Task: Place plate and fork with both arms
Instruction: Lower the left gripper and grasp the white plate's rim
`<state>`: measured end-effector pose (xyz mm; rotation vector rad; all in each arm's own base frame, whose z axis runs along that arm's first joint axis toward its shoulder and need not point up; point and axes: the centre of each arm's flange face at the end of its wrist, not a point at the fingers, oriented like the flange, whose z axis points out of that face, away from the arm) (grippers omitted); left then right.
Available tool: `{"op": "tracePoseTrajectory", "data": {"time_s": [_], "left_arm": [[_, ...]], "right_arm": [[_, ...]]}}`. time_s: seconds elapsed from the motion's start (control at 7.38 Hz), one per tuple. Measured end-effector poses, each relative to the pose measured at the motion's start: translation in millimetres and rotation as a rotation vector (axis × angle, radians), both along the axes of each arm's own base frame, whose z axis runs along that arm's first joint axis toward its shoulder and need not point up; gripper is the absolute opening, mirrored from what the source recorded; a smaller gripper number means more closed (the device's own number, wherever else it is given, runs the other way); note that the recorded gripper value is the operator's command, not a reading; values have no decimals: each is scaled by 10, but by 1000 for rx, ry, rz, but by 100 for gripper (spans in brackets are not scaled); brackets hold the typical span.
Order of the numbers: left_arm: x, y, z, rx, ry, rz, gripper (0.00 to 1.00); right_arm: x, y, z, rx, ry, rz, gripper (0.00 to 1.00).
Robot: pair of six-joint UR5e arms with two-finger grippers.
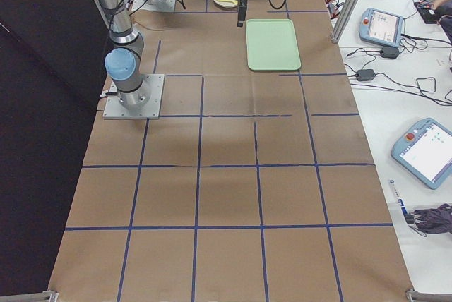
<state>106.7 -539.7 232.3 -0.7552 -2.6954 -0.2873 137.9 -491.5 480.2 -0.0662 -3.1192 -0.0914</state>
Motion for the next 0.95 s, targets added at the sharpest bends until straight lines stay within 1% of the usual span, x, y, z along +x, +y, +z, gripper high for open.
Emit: {"op": "tracePoseTrajectory", "data": {"time_s": [0.27, 0.41, 0.81, 0.95], "left_arm": [[85, -48, -280, 31, 41, 22, 93], [107, -75, -384, 44, 53, 29, 91], [133, -118, -575, 71, 65, 42, 35], [136, -122, -594, 74, 66, 43, 26]], "right_arm": [[-1, 0, 0, 0, 0, 0, 100], [0, 0, 0, 0, 0, 0, 100], [-1, 0, 0, 0, 1, 0, 100], [-4, -1, 0, 0, 1, 0, 100]]}}
